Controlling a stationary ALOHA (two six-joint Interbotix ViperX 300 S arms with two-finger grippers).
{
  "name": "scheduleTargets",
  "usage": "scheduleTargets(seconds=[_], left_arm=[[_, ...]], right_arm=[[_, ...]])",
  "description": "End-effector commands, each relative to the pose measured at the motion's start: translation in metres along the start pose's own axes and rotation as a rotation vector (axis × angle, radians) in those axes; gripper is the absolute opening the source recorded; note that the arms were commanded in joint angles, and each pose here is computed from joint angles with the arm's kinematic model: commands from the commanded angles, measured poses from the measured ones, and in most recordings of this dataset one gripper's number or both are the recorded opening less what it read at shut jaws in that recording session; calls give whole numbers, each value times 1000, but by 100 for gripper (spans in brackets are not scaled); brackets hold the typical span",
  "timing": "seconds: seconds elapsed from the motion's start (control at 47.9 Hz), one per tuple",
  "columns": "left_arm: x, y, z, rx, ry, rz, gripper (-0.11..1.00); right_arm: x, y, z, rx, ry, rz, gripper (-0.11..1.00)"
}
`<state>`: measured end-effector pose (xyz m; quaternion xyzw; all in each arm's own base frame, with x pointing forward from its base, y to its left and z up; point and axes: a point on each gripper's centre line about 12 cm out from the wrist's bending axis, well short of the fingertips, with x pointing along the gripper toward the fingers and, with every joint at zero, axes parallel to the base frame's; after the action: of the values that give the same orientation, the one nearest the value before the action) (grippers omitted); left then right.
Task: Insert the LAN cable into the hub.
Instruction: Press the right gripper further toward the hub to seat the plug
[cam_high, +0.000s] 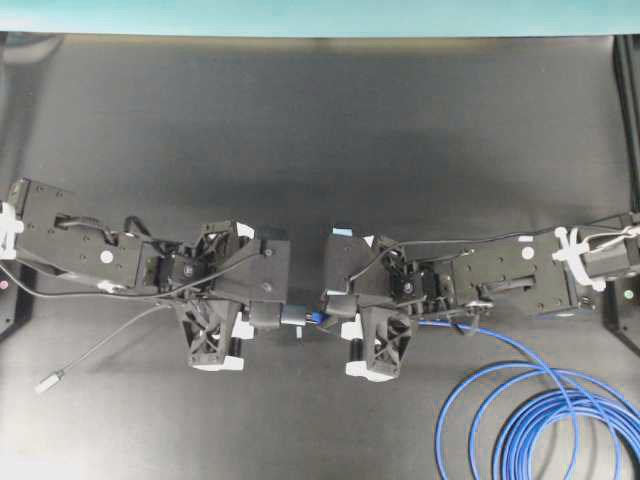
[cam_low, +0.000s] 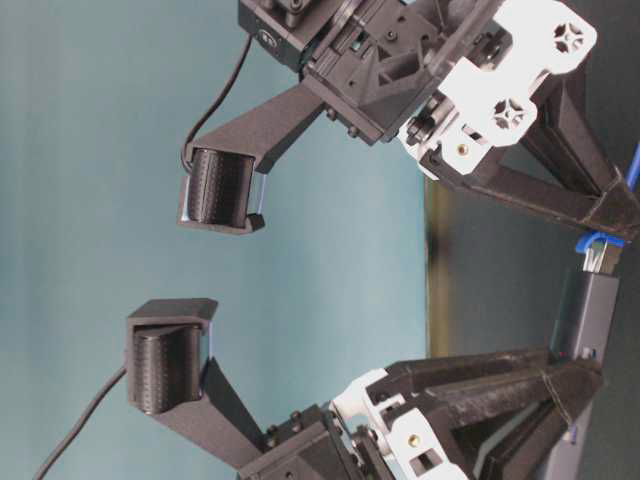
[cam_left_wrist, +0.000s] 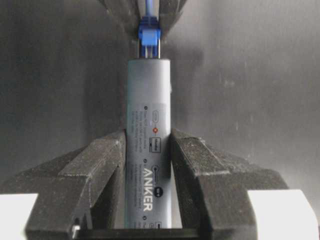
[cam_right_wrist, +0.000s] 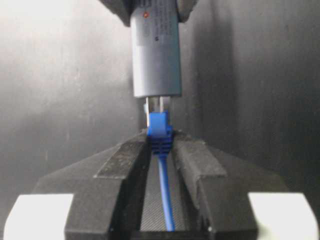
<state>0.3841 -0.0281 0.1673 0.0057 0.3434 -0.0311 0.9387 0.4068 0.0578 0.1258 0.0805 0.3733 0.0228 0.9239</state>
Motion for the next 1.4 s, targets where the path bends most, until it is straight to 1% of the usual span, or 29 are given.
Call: scheduleTargets(seconds=[0.0, 0.396, 0.626, 0.751, 1.022, 1.064, 1.085, 1.168, 1.273, 1.335, 1.377], left_arm=[[-2, 1, 21, 3, -84, 1, 28], [-2, 1, 17, 4, -77, -1, 28], [-3, -1, 4, 5, -34, -4, 28], [-4, -2, 4, 8, -28, -6, 28], [-4, 0, -3, 6, 21, 2, 28], [-4, 0, -3, 6, 24, 2, 28], [-4, 0, -3, 6, 24, 2, 28], [-4, 0, -5, 6, 29, 2, 28], [-3, 1, -9, 4, 40, 4, 28], [-2, 3, -13, 2, 51, 7, 28], [-2, 4, -14, 0, 50, 9, 28]], right_arm=[[-4, 3, 33, -5, -117, 17, 13], [-4, 2, 38, -1, -144, 19, 13], [-5, 5, 28, -12, -96, 19, 13], [-4, 5, 26, -10, -84, 16, 13], [-5, 3, 14, -11, -19, 5, 14], [-6, 4, 13, -10, -21, 6, 17], [-6, 4, 12, -11, -19, 7, 22], [-8, 6, 7, -5, -7, 9, 47], [-12, 12, -1, -17, 7, 21, 76], [-16, 15, -6, -18, 13, 27, 85], [-19, 16, -11, -15, 18, 30, 86]])
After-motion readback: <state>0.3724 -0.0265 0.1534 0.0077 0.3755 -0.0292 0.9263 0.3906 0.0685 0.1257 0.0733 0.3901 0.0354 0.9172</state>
